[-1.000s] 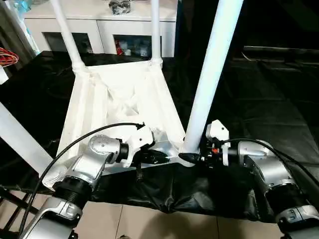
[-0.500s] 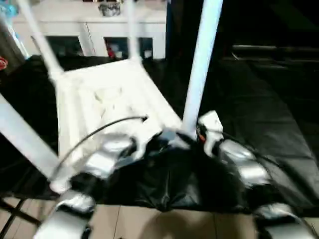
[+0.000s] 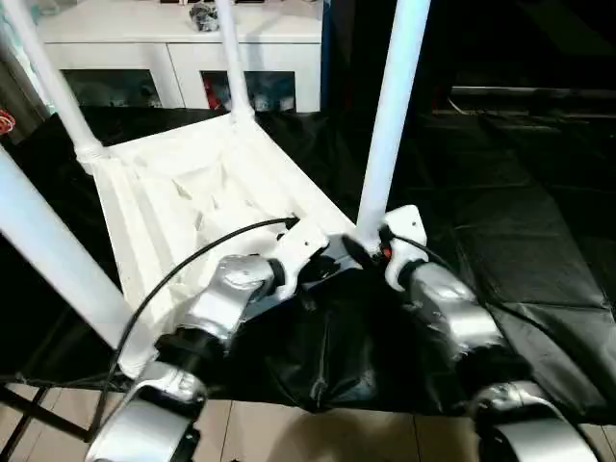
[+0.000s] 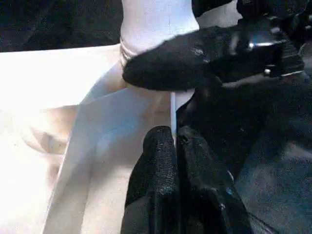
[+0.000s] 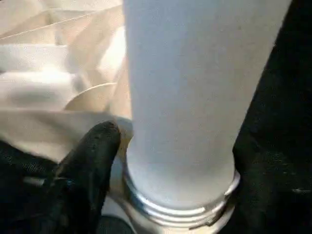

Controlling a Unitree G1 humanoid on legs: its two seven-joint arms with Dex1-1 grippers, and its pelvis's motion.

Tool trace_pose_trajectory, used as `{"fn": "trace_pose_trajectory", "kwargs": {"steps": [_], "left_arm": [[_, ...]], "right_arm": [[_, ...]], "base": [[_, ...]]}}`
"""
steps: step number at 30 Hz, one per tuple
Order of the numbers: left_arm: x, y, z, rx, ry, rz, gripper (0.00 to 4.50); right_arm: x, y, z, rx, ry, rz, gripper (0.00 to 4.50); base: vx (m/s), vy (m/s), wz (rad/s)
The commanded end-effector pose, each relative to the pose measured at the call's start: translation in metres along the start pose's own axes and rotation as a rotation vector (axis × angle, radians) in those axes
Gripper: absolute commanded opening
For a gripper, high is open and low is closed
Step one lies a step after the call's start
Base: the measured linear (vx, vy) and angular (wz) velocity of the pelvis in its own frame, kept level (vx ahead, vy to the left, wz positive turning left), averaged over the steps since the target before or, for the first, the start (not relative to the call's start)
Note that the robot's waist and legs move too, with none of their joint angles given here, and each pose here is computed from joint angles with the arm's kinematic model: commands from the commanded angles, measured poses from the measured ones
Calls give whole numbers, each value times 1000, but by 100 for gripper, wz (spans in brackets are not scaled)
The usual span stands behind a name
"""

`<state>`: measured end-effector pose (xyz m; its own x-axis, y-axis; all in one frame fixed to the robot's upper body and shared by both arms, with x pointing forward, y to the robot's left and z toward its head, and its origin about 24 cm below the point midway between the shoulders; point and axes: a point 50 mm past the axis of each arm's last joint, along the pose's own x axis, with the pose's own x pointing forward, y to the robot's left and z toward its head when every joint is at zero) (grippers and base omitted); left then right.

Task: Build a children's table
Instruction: Rotate leg to tighten

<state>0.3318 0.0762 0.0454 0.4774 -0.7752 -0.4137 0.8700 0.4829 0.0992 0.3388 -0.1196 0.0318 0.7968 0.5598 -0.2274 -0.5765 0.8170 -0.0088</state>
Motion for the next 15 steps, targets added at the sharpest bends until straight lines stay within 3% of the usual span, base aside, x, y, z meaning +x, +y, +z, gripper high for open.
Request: {"fn": "trace_pose_trajectory", "kwargs": {"steps": [1, 5, 8, 15], "left_arm": [[3, -12, 19, 54, -119, -101, 0], [-6, -11, 14, 67, -111, -156, 0], [-18, -9, 8, 89, -103, -218, 0], [-35, -7, 2, 108, -83, -306, 0]], "right_arm": [[3, 17, -2, -41, 24, 148, 381], [-7, 8, 1, -48, 30, 231, 381], [-24, -3, 4, -123, 54, 369, 381], [-42, -8, 4, -184, 110, 529, 381]], "base": [[0, 0, 0], [0, 0, 0], [0, 0, 0], [0, 0, 0]]}}
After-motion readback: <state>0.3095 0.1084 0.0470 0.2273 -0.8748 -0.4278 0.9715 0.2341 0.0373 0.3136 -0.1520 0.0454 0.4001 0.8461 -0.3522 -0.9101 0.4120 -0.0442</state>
